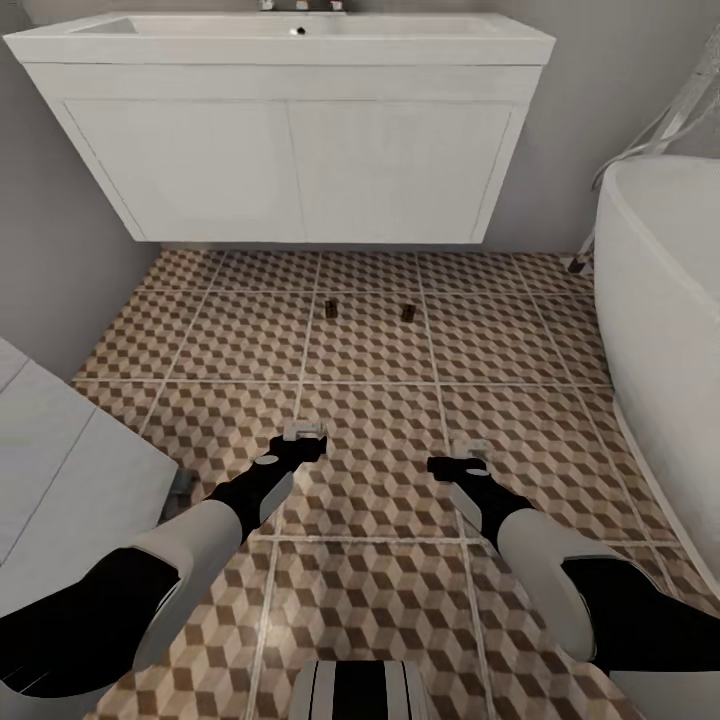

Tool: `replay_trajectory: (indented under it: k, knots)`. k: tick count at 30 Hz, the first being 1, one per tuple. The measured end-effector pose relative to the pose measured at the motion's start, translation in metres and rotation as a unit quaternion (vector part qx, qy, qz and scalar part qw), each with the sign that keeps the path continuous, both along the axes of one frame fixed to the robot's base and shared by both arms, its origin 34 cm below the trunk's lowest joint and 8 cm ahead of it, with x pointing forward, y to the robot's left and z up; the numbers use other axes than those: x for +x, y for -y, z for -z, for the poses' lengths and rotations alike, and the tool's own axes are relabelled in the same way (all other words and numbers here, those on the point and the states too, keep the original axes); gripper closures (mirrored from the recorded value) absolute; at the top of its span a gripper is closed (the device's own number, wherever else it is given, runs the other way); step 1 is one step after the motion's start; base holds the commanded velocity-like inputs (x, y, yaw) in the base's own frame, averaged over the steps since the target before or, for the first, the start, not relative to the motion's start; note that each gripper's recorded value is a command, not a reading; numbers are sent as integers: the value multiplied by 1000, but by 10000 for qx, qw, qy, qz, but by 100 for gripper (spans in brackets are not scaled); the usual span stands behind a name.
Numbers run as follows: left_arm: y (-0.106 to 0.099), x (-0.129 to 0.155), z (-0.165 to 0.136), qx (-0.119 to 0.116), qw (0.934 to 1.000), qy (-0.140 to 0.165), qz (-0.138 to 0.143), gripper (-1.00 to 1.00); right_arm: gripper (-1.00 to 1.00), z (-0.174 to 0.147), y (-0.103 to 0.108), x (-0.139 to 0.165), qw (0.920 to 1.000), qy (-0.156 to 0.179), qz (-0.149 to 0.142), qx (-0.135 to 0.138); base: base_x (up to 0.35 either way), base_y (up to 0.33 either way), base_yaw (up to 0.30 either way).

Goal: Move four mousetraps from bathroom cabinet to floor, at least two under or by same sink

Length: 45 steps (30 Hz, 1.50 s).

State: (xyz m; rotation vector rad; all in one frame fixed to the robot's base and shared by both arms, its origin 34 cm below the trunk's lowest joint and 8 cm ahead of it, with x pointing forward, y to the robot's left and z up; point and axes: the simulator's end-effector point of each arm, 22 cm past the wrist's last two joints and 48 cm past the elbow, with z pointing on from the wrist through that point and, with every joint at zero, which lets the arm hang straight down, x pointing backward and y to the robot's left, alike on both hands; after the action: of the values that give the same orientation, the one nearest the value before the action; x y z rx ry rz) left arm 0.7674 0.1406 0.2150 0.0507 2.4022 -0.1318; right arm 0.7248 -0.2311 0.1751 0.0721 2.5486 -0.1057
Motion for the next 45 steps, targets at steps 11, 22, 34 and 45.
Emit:
replay_trajectory:
  k: [11,22,34,45]
  knots:
    - [-1,12,-32,-2,9998,221,-13,-100,-100,-30,1,13,9998,212,9,0,0,0,0]
    - [-2,22,-64,-70,9991,418,-86,-100,-100,-60,2,25,9991,422,14,-2,0,0,0]
    - [-2,31,-100,-111,9978,648,-123,-100,-100,-95,1,37,9977,678,18,4,0,0,0]
    - [-6,33,-125,-83,9968,782,-154,-100,-100,-127,1,47,9959,904,23,12,0,0,0]
